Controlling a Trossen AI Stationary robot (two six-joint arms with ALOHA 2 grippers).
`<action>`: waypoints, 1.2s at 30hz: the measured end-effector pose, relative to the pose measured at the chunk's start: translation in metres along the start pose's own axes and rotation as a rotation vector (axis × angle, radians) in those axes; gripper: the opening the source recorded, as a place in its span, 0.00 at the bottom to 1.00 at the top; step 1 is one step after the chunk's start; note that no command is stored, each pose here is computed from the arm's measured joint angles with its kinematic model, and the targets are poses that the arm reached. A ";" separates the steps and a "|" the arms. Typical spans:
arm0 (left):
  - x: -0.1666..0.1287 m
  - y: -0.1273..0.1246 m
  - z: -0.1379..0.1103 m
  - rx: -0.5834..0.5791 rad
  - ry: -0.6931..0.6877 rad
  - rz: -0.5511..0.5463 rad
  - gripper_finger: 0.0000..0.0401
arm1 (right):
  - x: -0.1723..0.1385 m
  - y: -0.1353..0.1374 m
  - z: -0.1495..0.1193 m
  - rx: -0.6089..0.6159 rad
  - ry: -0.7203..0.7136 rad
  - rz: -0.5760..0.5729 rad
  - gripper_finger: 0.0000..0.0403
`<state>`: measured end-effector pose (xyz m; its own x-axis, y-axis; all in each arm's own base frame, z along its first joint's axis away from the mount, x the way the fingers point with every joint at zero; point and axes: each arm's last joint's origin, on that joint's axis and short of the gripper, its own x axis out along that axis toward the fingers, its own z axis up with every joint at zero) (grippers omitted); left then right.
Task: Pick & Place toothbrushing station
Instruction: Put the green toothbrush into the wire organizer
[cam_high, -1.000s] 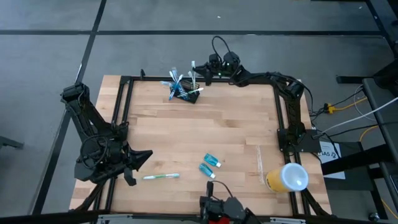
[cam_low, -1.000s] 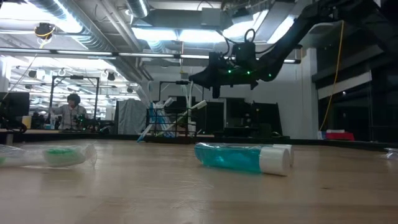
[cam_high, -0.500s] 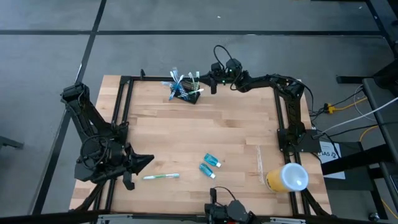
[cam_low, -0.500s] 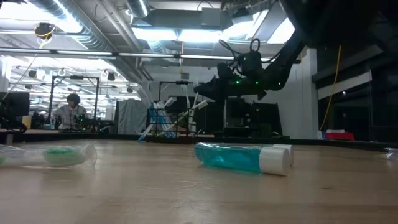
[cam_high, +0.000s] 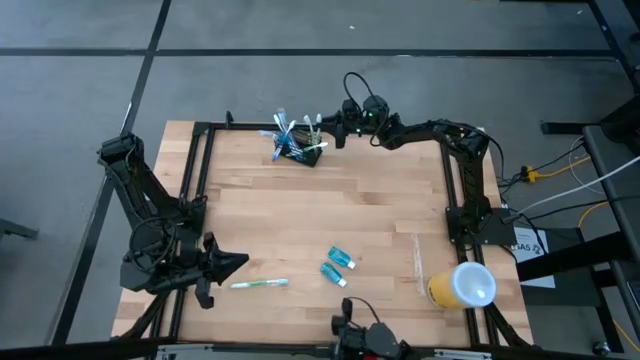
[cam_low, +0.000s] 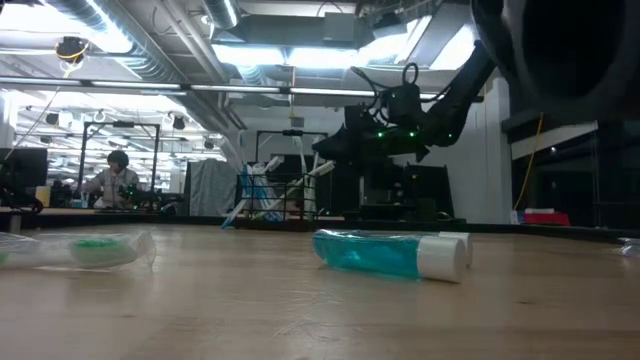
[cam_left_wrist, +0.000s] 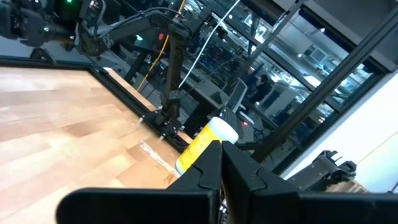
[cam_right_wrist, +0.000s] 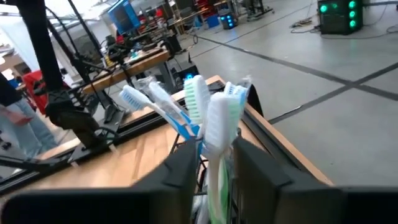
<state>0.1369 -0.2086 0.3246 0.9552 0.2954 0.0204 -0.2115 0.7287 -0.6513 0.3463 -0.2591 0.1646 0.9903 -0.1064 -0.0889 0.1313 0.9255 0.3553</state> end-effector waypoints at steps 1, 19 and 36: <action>0.000 0.000 0.000 -0.001 0.000 0.000 0.01 | 0.000 0.000 0.000 0.009 -0.002 -0.004 0.26; 0.000 0.000 0.000 0.035 0.011 -0.016 0.00 | -0.030 0.047 0.037 0.110 0.052 0.259 0.44; 0.066 0.067 -0.032 0.200 0.467 0.150 0.01 | -0.129 0.235 -0.017 0.277 0.322 0.286 0.36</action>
<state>0.1924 -0.1599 0.2576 0.8923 0.1325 -0.4315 -0.3450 0.8167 -0.4626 0.2486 -0.0216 0.2443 0.9302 0.2951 -0.2184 -0.0933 0.7653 0.6369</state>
